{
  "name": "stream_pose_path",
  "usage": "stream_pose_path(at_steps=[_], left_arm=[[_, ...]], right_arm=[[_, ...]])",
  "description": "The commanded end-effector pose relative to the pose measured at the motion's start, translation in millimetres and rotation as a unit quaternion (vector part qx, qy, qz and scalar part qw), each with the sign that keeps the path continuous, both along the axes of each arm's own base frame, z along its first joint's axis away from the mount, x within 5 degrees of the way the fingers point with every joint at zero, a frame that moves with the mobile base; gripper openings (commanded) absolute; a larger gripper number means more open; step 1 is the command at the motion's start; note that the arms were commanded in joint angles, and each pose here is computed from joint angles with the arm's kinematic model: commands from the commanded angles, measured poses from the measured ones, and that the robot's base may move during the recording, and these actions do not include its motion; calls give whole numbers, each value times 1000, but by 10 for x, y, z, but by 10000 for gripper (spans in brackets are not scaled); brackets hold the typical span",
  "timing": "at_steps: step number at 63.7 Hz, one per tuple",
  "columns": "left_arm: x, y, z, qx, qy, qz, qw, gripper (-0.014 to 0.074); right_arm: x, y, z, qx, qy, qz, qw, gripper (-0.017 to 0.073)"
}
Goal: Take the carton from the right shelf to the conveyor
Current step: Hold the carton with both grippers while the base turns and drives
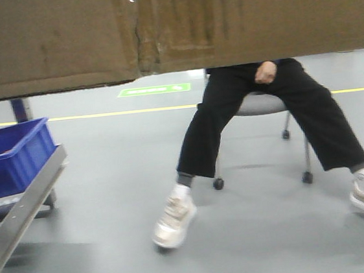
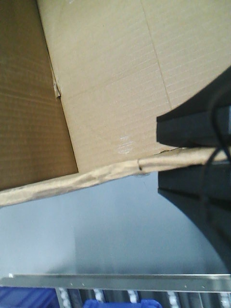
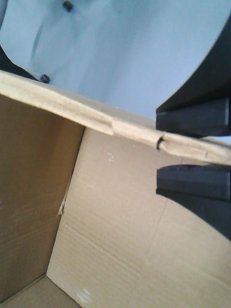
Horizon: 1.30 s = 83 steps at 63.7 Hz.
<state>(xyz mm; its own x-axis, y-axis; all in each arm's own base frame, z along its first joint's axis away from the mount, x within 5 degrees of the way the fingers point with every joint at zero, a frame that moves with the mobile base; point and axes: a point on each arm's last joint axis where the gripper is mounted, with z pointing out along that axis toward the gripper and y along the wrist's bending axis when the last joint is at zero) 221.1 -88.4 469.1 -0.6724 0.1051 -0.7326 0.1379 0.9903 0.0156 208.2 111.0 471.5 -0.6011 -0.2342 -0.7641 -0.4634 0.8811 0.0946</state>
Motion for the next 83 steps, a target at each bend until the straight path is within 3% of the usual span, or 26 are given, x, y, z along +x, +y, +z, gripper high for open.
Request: stream_pose_path(at_steps=[1, 83], left_arm=[[-23, -10, 48, -4, -19, -9, 1000, -9], [-23, -10, 48, -4, -19, -9, 1000, -9]], right_arm=[[-37, 13, 91, 19, -32, 13, 999, -68], [-37, 13, 91, 19, -32, 13, 999, -68]])
